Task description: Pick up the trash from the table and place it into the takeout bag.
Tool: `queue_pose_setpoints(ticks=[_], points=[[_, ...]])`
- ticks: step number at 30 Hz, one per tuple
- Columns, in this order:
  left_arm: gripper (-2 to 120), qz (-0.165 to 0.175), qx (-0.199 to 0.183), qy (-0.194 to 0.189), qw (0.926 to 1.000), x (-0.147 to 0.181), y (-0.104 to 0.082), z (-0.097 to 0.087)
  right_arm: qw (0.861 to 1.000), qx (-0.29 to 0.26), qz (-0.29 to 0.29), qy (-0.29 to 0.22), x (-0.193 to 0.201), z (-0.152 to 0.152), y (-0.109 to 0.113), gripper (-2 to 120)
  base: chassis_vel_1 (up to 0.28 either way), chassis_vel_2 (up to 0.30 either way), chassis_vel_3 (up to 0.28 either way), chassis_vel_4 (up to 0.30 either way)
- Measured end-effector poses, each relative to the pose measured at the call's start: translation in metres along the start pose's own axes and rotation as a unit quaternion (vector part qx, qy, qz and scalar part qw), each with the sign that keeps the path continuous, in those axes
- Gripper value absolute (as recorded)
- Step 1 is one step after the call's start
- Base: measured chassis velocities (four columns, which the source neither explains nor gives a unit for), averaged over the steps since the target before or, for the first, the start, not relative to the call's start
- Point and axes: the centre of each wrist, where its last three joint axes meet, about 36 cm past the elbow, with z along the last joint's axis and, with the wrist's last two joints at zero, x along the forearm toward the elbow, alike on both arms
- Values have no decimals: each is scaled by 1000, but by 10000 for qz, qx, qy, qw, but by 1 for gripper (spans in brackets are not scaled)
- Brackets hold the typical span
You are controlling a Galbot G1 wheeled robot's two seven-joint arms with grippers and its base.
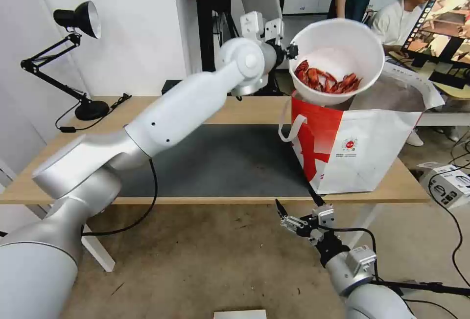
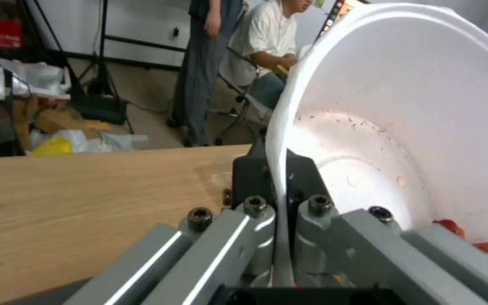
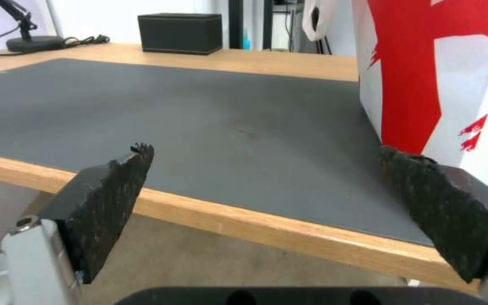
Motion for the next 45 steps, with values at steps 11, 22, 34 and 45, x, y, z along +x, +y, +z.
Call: queue_pose_setpoints(ticks=[11,22,34,45], points=[[0,-82,-244,-120,9996,-2,-11,19,10000,0,0,0,0,0,0,100,0,0,0,0],[0,-158,-882,-331,9954,-2,-23,32,10000,0,0,0,0,0,0,100,0,0,0,0],[0,353,-1528,-411,9868,10,-31,50,10000,0,0,0,0,0,0,100,0,0,0,0],[0,447,-1698,-290,9840,10,-29,46,10000,0,0,0,0,0,0,100,0,0,0,0]])
